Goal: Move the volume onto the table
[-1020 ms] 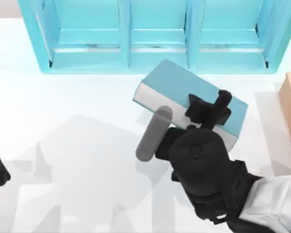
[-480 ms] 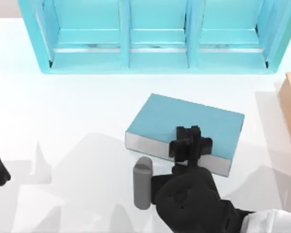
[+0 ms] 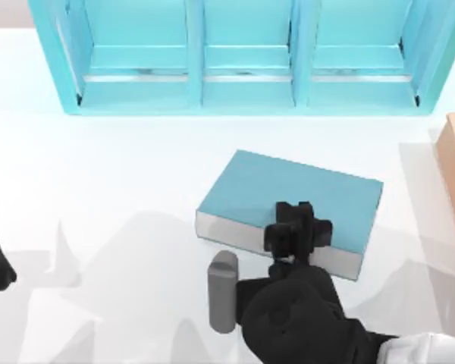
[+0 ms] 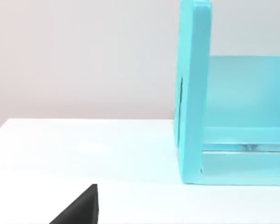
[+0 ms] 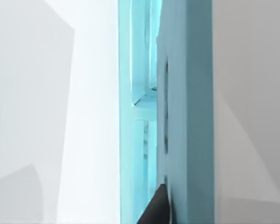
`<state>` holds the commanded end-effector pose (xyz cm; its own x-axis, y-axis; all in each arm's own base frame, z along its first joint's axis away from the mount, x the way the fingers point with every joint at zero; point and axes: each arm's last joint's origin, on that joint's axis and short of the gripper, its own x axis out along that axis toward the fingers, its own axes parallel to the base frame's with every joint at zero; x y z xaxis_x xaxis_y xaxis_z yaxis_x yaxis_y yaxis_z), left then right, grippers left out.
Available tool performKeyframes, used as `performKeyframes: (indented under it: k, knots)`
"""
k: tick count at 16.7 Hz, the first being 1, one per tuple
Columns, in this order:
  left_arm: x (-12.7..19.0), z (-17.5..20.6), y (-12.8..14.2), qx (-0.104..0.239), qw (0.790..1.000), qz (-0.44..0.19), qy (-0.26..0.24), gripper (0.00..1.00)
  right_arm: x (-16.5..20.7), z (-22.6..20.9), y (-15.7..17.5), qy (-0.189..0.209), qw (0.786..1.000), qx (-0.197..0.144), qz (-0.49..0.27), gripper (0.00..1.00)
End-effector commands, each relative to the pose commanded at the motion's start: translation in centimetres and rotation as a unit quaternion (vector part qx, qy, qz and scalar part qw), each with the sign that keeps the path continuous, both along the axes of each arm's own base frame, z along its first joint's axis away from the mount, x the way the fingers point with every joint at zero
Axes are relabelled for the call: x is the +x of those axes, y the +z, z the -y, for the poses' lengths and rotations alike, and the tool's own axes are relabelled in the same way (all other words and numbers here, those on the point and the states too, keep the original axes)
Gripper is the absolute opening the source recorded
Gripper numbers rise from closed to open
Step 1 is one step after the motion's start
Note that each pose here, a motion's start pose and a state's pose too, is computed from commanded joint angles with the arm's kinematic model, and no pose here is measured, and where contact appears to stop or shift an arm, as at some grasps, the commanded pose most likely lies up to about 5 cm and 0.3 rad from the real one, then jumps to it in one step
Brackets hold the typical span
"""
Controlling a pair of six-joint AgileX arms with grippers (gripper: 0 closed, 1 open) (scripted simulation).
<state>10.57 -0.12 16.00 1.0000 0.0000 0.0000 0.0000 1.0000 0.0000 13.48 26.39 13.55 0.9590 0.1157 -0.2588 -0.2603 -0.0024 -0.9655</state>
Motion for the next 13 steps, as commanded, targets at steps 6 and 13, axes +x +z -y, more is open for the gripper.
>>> performKeyframes:
  k: [6, 13]
  knots:
    - [0.0, 0.0, 0.0, 0.0, 1.0, 0.0, 0.0, 1.0, 0.1, 0.0, -1.3, -0.001, 1.0, -0.005, -0.002, 0.0]
    - [0.0, 0.0, 0.0, 0.0, 1.0, 0.0, 0.0, 1.0, 0.1, 0.1, -3.2, -0.001, 1.0, -0.001, -0.002, 0.0]
